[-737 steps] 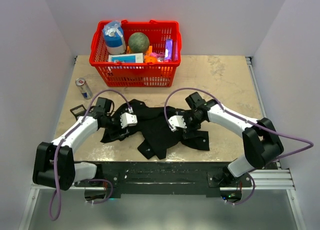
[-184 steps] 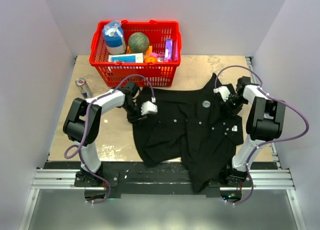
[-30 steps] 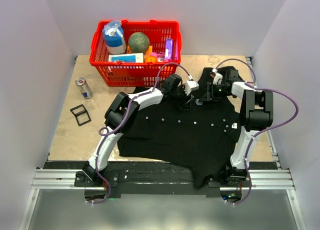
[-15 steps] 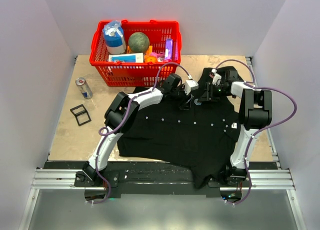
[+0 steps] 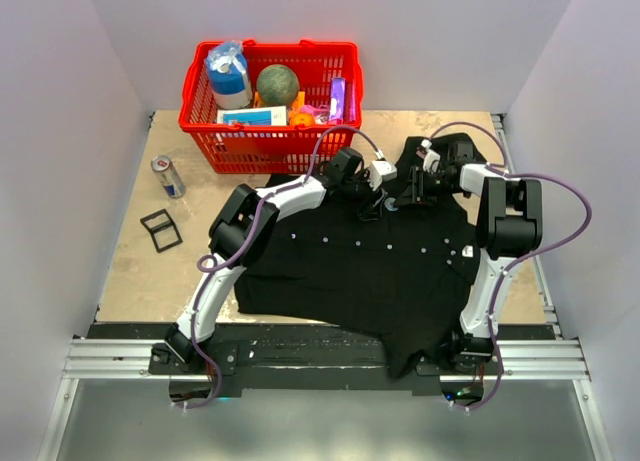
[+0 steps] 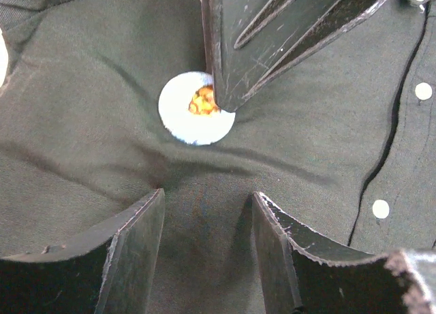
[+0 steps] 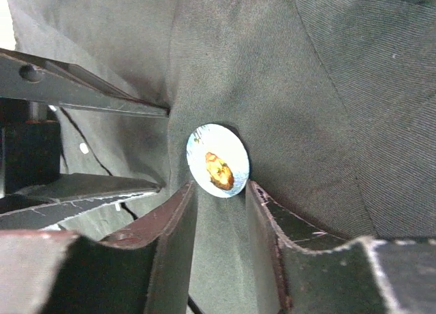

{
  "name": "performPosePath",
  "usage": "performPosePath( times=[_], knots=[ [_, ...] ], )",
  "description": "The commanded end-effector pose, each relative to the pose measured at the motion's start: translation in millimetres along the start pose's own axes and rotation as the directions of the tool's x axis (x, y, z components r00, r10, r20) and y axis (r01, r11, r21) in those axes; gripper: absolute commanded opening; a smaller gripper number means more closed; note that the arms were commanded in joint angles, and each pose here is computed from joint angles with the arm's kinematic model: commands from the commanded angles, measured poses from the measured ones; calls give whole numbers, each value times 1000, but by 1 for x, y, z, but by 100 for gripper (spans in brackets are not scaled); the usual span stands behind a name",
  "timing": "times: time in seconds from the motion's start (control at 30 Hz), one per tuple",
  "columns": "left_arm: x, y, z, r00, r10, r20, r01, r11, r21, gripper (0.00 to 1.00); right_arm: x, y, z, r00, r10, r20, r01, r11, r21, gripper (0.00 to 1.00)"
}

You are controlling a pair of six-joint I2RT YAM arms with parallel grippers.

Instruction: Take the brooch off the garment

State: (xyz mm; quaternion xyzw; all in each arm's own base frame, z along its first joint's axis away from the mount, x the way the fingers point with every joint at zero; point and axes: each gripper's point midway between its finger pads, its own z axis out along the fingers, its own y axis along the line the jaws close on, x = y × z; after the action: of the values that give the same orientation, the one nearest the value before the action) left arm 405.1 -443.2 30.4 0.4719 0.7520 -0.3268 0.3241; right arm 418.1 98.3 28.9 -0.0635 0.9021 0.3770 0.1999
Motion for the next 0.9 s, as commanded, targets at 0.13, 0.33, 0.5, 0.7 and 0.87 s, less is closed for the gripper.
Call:
performPosePath(
  times=[0.13,0.33,0.5,0.7,0.87],
  knots=[
    [-5,-4,-14,1000,7,-10,-7,1000,-1,59,-16,24,5,999,34,43,-29,994,-104,36],
    [-4,-4,-16,1000,16,-17,-17,1000,-6,59,-18,10,4,999,20,50,-20,1000,-10,47],
    [-2,-4,-18,999,24,-27,-24,1000,-10,59,-15,8,12,998,51,29,-51,999,-19,45],
    [0,-3,-20,999,29,-33,-29,999,-15,59,-13,17,12,999,45,23,-43,997,-64,31],
    [-1,-3,-20,999,39,-34,-39,999,-14,58,-15,23,8,999,29,28,-27,997,-78,18]
  ],
)
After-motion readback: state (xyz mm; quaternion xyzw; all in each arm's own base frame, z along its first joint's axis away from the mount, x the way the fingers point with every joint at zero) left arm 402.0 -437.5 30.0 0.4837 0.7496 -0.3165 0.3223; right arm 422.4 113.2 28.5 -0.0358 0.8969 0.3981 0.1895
